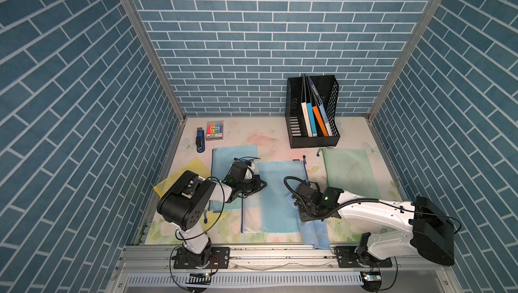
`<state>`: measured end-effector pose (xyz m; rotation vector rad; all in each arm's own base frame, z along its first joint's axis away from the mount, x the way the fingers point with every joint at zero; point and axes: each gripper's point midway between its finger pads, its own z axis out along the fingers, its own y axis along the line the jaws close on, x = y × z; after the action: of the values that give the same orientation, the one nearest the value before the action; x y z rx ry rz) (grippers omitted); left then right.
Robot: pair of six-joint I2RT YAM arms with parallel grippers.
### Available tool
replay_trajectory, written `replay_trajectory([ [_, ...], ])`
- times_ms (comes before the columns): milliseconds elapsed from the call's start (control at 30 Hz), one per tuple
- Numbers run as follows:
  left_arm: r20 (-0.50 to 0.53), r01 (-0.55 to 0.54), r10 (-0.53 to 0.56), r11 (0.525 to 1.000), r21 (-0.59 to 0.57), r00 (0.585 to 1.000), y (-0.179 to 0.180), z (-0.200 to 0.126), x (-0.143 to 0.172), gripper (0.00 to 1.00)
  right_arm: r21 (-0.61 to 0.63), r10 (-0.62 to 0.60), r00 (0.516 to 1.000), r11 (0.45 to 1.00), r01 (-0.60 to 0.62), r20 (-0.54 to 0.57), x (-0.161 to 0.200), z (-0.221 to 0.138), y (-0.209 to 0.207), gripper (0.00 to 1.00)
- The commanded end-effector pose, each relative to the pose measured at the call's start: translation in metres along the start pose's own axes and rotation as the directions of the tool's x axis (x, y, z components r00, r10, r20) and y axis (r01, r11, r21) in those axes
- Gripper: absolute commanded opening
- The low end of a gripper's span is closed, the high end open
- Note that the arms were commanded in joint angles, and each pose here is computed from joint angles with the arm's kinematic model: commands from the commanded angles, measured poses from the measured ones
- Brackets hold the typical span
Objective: Wipe the document bag
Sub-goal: Wipe the dirt from the document bag.
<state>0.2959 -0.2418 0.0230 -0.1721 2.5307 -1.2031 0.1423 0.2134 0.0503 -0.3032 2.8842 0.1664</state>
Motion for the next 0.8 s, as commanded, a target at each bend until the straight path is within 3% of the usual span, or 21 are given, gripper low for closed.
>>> replay_trajectory([
  [0,-0.044,-0.024,0.023,1.000,-0.011,0.999,0.003,0.001,0.007,0.00,0.075,0.061,0.998,0.995,-0.060,-0.015,-0.002,0.005,-0.023,0.00],
  [233,-0.030,-0.024,0.023,1.000,-0.016,0.999,0.004,-0.004,0.008,0.00,0.103,0.076,0.997,0.992,-0.076,-0.003,-0.049,0.023,-0.019,0.00],
  [567,-0.004,-0.022,0.022,1.000,-0.002,1.000,-0.002,-0.007,0.004,0.00,0.079,0.074,0.997,0.994,-0.075,0.010,-0.154,0.048,-0.015,0.00],
  [767,0.091,0.046,-0.049,0.998,0.036,0.995,-0.008,-0.013,-0.008,0.00,0.068,0.047,0.999,0.997,-0.046,-0.004,-0.190,0.059,-0.008,0.00],
])
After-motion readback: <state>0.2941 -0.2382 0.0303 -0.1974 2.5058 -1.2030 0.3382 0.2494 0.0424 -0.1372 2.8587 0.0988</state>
